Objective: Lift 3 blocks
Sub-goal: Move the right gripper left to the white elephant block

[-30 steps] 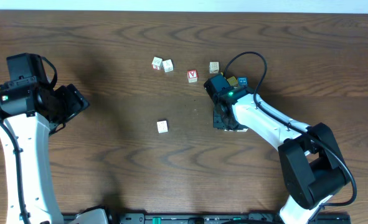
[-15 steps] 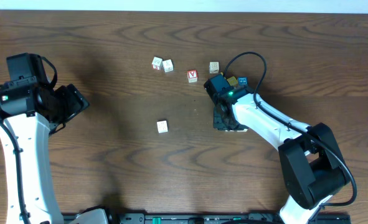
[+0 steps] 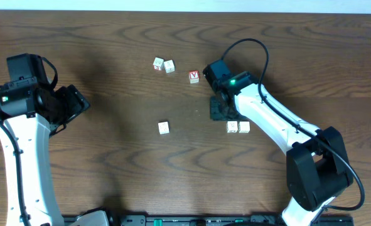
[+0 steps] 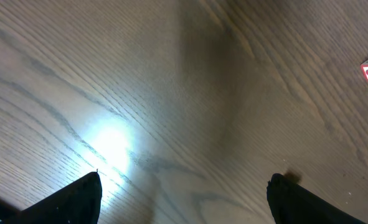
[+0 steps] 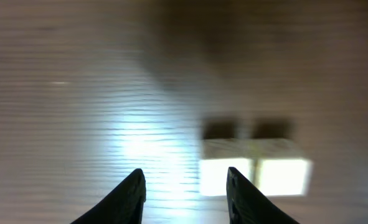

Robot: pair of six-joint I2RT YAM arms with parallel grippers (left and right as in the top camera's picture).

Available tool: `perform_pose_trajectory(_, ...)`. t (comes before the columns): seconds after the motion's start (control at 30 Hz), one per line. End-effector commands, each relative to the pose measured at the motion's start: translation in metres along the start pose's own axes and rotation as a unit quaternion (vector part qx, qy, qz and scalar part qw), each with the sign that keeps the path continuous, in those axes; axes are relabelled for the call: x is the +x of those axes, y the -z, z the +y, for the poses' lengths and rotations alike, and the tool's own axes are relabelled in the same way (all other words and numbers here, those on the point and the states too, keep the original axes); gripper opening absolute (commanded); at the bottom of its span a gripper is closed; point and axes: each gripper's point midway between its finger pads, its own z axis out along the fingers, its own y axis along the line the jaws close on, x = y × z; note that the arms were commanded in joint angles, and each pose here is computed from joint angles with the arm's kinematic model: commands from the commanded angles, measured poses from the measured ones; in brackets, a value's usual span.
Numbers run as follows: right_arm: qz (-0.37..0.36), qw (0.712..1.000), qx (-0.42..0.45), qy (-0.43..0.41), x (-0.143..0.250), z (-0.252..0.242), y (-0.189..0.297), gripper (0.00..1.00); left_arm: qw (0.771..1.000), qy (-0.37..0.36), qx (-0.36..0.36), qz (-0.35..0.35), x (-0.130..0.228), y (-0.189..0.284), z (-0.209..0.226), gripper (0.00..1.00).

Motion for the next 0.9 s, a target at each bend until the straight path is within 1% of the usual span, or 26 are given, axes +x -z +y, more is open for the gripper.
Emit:
perform_pose_trajectory(0.0, 0.003, 0.994, -0.112, 0.019, -0.004, 0.04, 0.016, 0.42, 1.0, 0.007, -0.002, -0.004, -0.003, 0.002, 0.001, 0.85)
perform_pose_trajectory(0.07, -0.011, 0.99, -0.138, 0.031, -0.008, 0.057, 0.019, 0.45, 1.0, 0.007, -0.002, -0.004, -0.003, 0.002, 0.001, 0.85)
perform_pose_trajectory(0.2, -0.04, 0.983, -0.164, 0.065, -0.006, 0.09, 0.025, 0.56, 1.0, 0.007, -0.002, -0.004, -0.003, 0.002, 0.001, 0.85)
perform_pose_trajectory(0.3, -0.058, 0.978, -0.183, 0.082, 0.0, 0.12, 0.028, 0.6, 1.0, 0.007, -0.002, -0.004, -0.003, 0.002, 0.001, 0.85)
perform_pose_trajectory(0.4, -0.079, 0.974, -0.183, 0.102, 0.008, 0.146, 0.025, 0.62, 1.0, 0.007, -0.002, -0.004, -0.003, 0.002, 0.001, 0.85)
perform_pose_trajectory(0.43, -0.087, 0.973, -0.182, 0.111, 0.011, 0.153, 0.023, 0.66, 1.0, 0.007, -0.002, -0.004, -0.003, 0.002, 0.001, 0.85)
perform_pose_trajectory(0.5, -0.1, 0.972, -0.17, 0.125, 0.016, 0.163, 0.018, 0.7, 1.0, 0.007, -0.002, -0.004, -0.003, 0.002, 0.001, 0.85)
perform_pose_trajectory(0.6, -0.111, 0.972, -0.156, 0.135, 0.022, 0.172, 0.01, 0.72, 1.0, 0.007, -0.002, -0.004, -0.003, 0.002, 0.001, 0.85)
perform_pose_trajectory(0.77, -0.133, 0.976, -0.118, 0.127, 0.019, 0.171, -0.006, 0.73, 1.0, 0.007, -0.002, -0.004, -0.003, 0.002, 0.001, 0.85)
perform_pose_trajectory(0.87, -0.129, 0.979, -0.105, 0.117, 0.019, 0.169, -0.021, 0.73, 1.0, 0.007, -0.002, -0.004, -0.003, 0.002, 0.001, 0.85)
